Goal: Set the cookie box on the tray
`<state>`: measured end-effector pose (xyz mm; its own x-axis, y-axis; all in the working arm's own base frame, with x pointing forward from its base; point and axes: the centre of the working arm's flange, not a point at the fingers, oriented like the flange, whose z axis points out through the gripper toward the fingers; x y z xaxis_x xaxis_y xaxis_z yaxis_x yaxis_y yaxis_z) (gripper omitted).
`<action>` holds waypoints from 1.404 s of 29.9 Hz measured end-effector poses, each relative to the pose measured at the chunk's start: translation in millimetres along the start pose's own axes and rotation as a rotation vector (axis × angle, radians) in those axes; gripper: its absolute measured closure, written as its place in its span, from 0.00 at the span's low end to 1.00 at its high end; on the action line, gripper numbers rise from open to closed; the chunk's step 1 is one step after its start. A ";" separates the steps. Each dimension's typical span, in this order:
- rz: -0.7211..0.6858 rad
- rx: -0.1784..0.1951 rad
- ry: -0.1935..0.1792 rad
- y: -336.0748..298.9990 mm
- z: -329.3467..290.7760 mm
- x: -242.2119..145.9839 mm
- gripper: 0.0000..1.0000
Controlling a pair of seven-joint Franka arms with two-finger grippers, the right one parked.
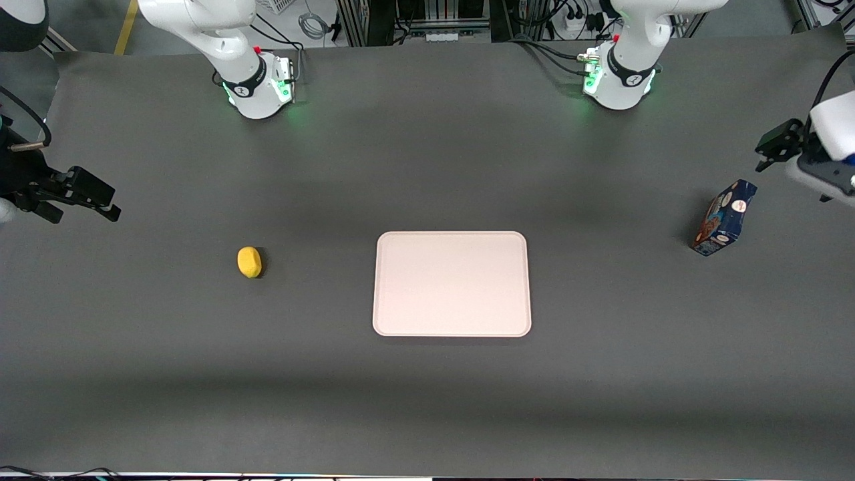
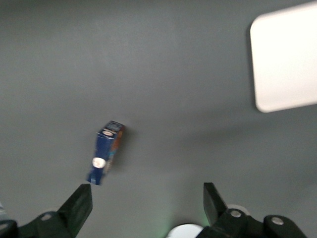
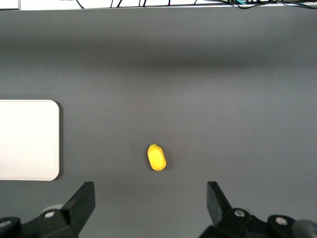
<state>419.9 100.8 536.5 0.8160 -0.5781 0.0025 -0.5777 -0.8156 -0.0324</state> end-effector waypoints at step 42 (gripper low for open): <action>-0.019 0.099 0.044 -42.1 189.1 -35.3 0.00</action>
<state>419.3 160.3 348.8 0.8240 -0.5645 0.0481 -0.5552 -0.8214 -0.1304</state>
